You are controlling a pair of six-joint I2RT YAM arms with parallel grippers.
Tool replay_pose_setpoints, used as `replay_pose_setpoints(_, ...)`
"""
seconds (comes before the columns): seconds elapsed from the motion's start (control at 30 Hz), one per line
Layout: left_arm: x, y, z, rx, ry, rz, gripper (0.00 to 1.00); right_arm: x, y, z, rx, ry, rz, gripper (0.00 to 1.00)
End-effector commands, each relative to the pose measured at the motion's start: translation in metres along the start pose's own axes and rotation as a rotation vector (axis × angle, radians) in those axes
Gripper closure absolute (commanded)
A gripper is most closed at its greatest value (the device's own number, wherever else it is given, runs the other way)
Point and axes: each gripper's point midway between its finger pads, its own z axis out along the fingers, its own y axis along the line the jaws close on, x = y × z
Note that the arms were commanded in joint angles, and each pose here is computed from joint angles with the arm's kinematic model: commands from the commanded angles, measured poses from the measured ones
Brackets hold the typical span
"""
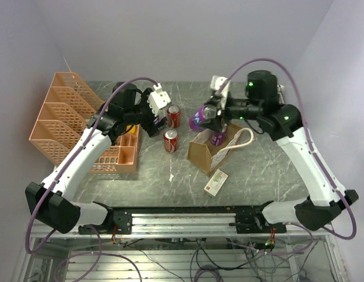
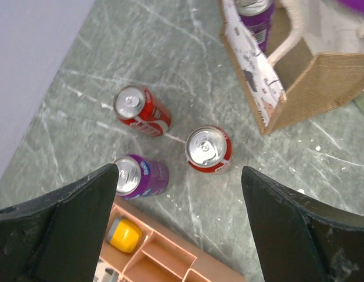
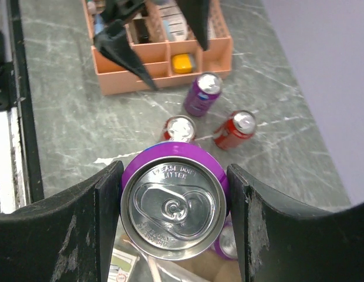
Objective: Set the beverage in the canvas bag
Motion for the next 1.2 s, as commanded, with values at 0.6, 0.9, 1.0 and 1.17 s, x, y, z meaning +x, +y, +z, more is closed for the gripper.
replay_pose_setpoints(0.6,-0.048,-0.134,0.010,0.604,-0.115,0.454,0.19,0.079,-0.073,-0.074,0.359,0.073,0.180,1.00)
replay_pose_setpoints(0.9,-0.051,-0.170,0.036,0.724,-0.114,0.597,0.20,0.114,-0.088,-0.060,0.399,0.144,0.271,1.00)
replay_pose_setpoints(1.0,-0.049,-0.176,0.049,0.739,-0.087,0.627,0.20,0.124,-0.092,-0.056,0.404,0.176,0.300,1.00)
replay_pose_setpoints(1.17,-0.050,-0.181,0.069,0.730,-0.090,0.670,0.16,0.141,-0.097,-0.049,0.432,0.195,0.366,1.00)
